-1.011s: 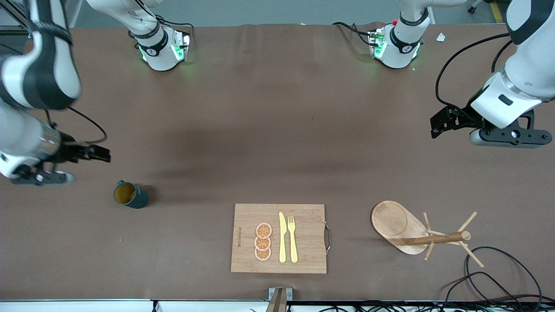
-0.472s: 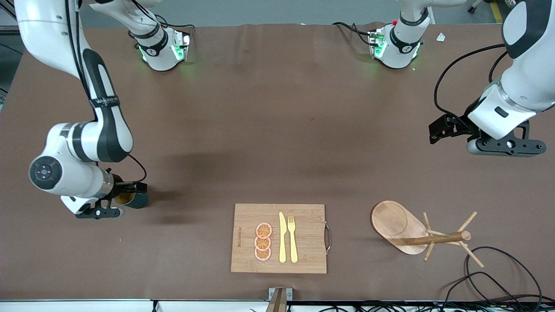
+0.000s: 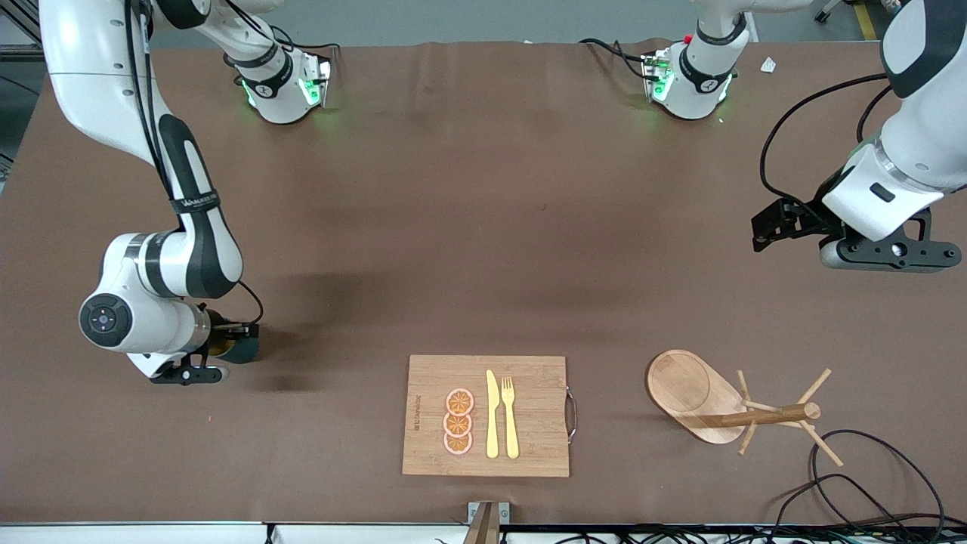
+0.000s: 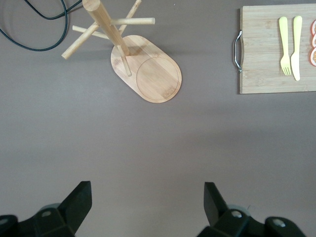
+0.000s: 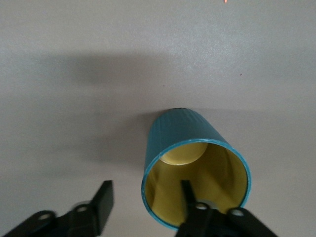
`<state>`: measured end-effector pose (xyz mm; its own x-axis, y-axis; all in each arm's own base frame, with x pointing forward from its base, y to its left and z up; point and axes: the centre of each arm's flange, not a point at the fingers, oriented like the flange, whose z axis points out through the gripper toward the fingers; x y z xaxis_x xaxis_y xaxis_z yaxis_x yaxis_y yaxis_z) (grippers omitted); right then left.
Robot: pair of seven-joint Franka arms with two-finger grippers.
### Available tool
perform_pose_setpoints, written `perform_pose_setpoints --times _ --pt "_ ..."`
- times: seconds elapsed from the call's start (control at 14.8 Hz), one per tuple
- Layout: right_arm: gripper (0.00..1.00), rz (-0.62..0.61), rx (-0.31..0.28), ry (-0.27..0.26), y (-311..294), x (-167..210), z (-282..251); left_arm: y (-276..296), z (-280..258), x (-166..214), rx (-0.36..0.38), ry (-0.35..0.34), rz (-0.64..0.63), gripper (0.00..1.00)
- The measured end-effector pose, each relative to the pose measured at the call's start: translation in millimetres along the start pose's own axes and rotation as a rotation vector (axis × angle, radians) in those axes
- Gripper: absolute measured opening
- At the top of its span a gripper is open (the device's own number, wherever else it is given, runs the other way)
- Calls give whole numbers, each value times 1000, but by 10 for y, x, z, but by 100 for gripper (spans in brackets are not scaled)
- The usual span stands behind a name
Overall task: Pass cup and hang on rack
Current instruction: 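Lower the right gripper over the teal mug and close on its rim, then carry the teal mug with the right gripper toward the table middle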
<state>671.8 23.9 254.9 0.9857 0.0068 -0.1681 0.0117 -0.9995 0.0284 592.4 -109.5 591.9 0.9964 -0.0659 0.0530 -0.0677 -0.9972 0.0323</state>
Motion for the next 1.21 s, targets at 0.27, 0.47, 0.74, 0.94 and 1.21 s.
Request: perform_pose_setpoints --times 0.27,0.47,0.74,0.94,1.21 --pt "16 0 0 -1 0 0 -1 -42 -19 7 0 4 -8 100" --pt "4 -2 0 4 -10 10 -24 -36 -38 16 -1 13 -7 100" --pt "4 -38 2 48 -259 85 -256 6 -69 40 -5 41 0 100" --pt "4 -111 22 48 -817 54 -532 51 -69 35 -6 42 8 100" --pt "4 -254 123 42 -1947 -171 -979 89 -76 28 -7 42 16 100"
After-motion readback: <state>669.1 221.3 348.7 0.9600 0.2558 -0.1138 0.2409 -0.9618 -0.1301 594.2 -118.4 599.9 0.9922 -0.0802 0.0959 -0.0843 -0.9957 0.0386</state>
